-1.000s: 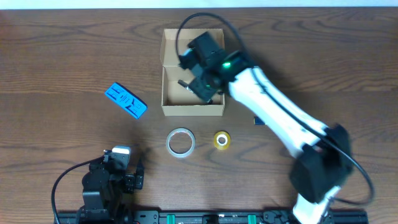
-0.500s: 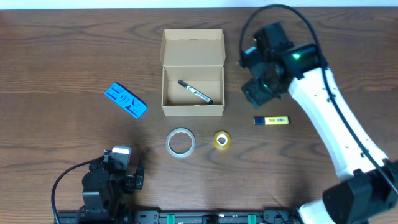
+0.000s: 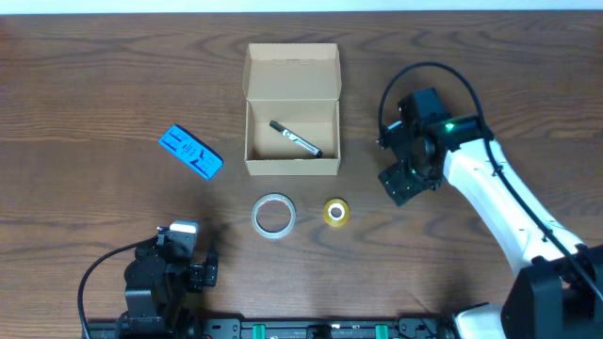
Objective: Pack container
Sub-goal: 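Move right gripper to the yellow highlighter and grasp it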
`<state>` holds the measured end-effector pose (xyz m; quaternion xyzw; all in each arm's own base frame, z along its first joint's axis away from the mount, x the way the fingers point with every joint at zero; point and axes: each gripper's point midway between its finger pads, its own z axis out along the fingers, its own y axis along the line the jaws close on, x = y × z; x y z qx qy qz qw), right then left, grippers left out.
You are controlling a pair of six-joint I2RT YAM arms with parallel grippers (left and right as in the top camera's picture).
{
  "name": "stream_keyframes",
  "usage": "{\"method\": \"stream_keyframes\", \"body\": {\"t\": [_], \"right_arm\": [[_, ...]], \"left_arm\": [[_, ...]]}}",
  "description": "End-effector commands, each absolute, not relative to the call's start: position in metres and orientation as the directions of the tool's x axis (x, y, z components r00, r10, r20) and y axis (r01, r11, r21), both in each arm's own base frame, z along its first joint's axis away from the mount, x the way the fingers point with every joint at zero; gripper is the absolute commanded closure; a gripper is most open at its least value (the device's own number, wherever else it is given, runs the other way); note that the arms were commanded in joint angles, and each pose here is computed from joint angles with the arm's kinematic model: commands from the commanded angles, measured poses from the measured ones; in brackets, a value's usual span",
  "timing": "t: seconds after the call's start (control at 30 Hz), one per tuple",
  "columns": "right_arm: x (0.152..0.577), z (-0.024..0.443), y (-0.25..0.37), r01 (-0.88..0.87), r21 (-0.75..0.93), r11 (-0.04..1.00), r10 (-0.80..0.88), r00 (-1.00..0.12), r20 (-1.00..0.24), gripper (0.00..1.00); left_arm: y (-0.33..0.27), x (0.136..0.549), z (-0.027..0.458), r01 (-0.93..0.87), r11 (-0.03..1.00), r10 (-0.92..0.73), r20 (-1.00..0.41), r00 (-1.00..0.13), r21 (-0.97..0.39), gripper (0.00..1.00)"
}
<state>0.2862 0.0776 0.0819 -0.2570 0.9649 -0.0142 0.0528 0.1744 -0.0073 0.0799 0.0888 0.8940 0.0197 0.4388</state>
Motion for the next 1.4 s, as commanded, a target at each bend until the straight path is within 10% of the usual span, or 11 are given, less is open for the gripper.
{"method": "stream_keyframes", "body": {"t": [0.0, 1.07, 1.37], "right_arm": [[0.287, 0.073, 0.067, -0.490, -0.099, 0.866, -0.498, -0.862, -0.091, 0.14], [0.310, -0.011, 0.047, -0.443, -0.081, 0.893, -0.446, -0.895, -0.027, 0.13], [0.301, -0.012, 0.055, -0.414, -0.021, 0.910, -0.415, -0.910, -0.011, 0.41]], "left_arm": [[-0.006, 0.173, 0.076, 0.147, 0.981, 0.190, -0.772, -0.607, 0.126, 0.05], [-0.006, 0.173, 0.076, 0.146, 0.981, 0.190, -0.772, -0.606, 0.126, 0.05], [-0.006, 0.173, 0.076, 0.147, 0.981, 0.190, -0.772, -0.607, 0.126, 0.05]]}}
